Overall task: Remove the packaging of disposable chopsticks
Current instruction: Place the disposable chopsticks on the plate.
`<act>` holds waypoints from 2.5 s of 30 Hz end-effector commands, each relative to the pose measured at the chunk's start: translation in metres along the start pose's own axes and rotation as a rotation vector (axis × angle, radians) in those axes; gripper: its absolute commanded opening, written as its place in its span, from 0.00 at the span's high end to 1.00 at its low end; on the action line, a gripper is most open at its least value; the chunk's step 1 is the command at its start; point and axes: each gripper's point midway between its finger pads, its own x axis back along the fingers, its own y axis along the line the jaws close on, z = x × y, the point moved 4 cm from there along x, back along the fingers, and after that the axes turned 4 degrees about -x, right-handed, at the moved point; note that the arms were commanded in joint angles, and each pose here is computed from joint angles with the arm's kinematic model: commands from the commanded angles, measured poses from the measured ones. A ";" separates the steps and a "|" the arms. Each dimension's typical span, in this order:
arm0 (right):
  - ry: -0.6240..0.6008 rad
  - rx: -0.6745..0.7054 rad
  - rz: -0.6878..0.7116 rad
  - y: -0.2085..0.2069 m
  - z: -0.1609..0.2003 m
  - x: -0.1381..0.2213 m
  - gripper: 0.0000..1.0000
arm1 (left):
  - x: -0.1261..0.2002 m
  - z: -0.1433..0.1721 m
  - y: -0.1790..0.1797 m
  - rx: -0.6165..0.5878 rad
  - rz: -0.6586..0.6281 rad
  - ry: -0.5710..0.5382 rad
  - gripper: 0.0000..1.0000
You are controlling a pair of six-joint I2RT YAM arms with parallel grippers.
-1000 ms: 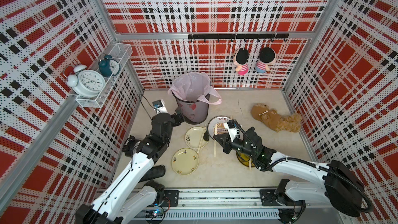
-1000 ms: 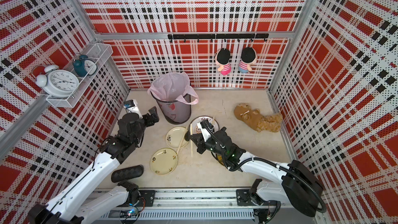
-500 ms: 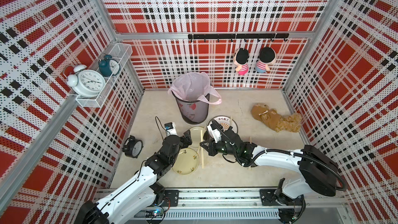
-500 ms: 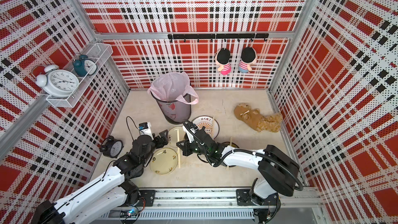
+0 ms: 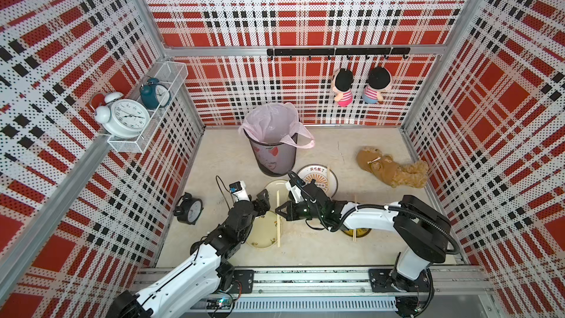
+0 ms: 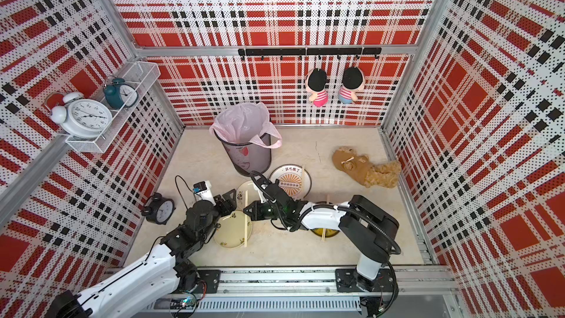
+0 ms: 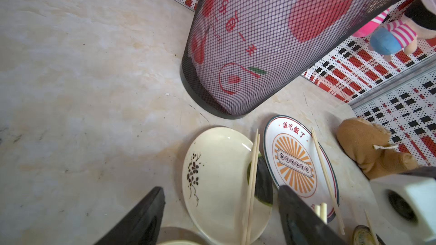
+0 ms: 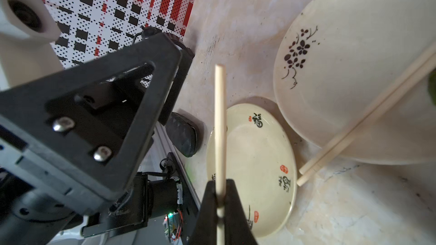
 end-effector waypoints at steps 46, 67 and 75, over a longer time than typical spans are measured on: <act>0.305 -0.200 0.036 -0.019 0.029 -0.086 1.00 | 0.038 0.047 0.013 0.001 -0.129 0.154 0.23; 0.336 -0.202 0.053 -0.028 0.027 -0.094 1.00 | 0.020 0.057 0.027 -0.011 -0.135 0.197 0.29; 0.339 -0.207 0.052 -0.029 0.025 -0.094 1.00 | 0.018 0.060 0.027 -0.017 -0.121 0.208 0.29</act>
